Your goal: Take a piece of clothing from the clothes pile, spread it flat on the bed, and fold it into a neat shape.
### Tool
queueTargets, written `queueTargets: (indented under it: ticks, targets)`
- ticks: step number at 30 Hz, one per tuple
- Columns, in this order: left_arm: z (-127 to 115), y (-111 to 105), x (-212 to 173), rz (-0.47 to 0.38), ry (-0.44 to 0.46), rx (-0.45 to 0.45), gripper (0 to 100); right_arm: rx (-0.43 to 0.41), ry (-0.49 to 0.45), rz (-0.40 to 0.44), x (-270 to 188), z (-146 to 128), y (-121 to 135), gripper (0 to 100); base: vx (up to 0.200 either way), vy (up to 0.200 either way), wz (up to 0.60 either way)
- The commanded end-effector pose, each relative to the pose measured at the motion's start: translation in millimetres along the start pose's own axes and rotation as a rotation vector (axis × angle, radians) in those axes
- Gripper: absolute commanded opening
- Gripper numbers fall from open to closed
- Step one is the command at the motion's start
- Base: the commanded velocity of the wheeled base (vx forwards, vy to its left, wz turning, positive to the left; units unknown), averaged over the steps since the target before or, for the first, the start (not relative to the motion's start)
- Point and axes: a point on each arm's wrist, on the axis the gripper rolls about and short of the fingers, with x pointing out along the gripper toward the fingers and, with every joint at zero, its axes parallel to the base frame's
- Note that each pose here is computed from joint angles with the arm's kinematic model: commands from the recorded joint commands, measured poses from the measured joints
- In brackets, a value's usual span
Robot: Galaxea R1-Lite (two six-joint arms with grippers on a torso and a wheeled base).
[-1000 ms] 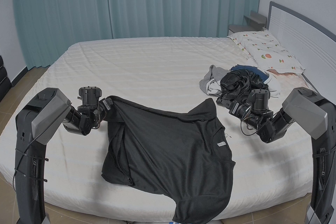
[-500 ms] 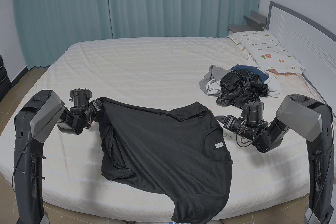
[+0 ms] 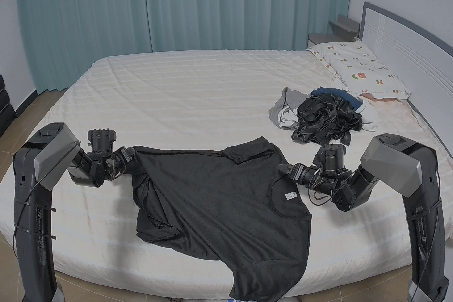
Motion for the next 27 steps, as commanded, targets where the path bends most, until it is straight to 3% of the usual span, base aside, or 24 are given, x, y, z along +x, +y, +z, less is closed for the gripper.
queueTargets:
  ticks: [1, 4, 9, 12, 23, 24, 27]
  targets:
    - [-4, 1, -7, 0.019, 0.051, 0.006, 100, 0.0, 0.024, -0.007, 9, -7, -1, 0, 0.0, 0.0, 0.0]
    - [-3, 1, -8, 0.017, 0.049, 0.002, 100, 0.007, 0.001, -0.017, 10, 1, -5, 0, 0.0, 0.0, 0.0]
    - [3, 1, -14, 0.015, 0.038, -0.003, 100, 0.068, -0.157, -0.045, 3, 51, -15, 0, 0.0, 0.0, 0.0]
    - [-2, 3, -17, 0.025, 0.056, -0.001, 100, 0.079, -0.185, -0.062, 0, 63, -24, 0, 0.0, 0.0, 0.0]
    - [-8, 6, -58, -0.033, 0.155, -0.026, 100, 0.086, -0.169, -0.105, 4, 54, -45, 0, 0.0, 0.0, 0.0]
    - [-11, 2, -69, -0.058, 0.182, -0.032, 100, 0.087, -0.169, -0.105, 4, 54, -45, 100, 0.0, 0.0, 0.0]
    - [-15, 2, -88, -0.101, 0.235, -0.037, 100, 0.088, -0.168, -0.103, 1, 54, -43, 100, 0.0, 0.0, 0.0]
